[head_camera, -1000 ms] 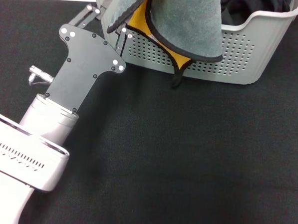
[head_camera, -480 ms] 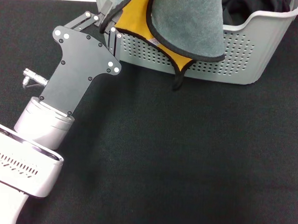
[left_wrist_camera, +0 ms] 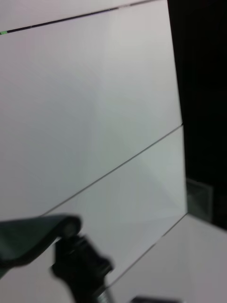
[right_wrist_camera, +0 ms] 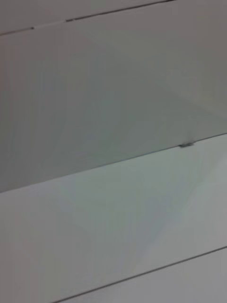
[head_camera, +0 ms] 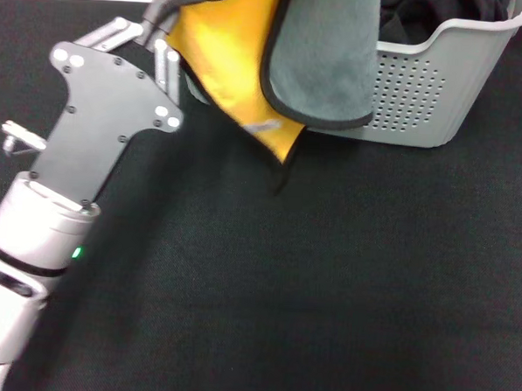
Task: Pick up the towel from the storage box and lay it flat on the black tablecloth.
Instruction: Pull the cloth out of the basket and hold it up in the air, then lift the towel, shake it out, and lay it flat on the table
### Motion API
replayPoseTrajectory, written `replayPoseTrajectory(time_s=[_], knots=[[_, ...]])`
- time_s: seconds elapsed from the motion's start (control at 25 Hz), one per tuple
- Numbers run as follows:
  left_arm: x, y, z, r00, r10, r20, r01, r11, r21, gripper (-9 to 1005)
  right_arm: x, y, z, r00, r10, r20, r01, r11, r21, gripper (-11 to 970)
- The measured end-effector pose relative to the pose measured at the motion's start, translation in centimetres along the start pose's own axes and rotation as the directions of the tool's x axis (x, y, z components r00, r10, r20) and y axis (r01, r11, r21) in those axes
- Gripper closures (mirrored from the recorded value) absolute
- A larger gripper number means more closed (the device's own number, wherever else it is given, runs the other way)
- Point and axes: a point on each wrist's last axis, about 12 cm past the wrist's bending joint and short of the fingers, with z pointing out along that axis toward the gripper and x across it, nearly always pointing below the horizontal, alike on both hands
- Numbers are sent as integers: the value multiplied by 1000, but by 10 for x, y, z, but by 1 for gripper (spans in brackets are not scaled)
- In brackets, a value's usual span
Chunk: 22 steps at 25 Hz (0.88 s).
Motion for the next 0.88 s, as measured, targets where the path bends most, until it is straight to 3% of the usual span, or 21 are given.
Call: replayPoseTrajectory(time_s=[0.28,0.56,0.88], knots=[[-5,14,-11,976,-209,62,205,977,60,981,22,1,-23,996,75,-58,-75,997,6,948],[-15,29,-21,919,-373,127,352,922,158,980,43,7,-36,971,121,-208,-126,992,-8,948],[-16,45,-24,860,-503,88,471,848,241,980,48,21,-41,925,103,-367,-129,991,-47,949]])
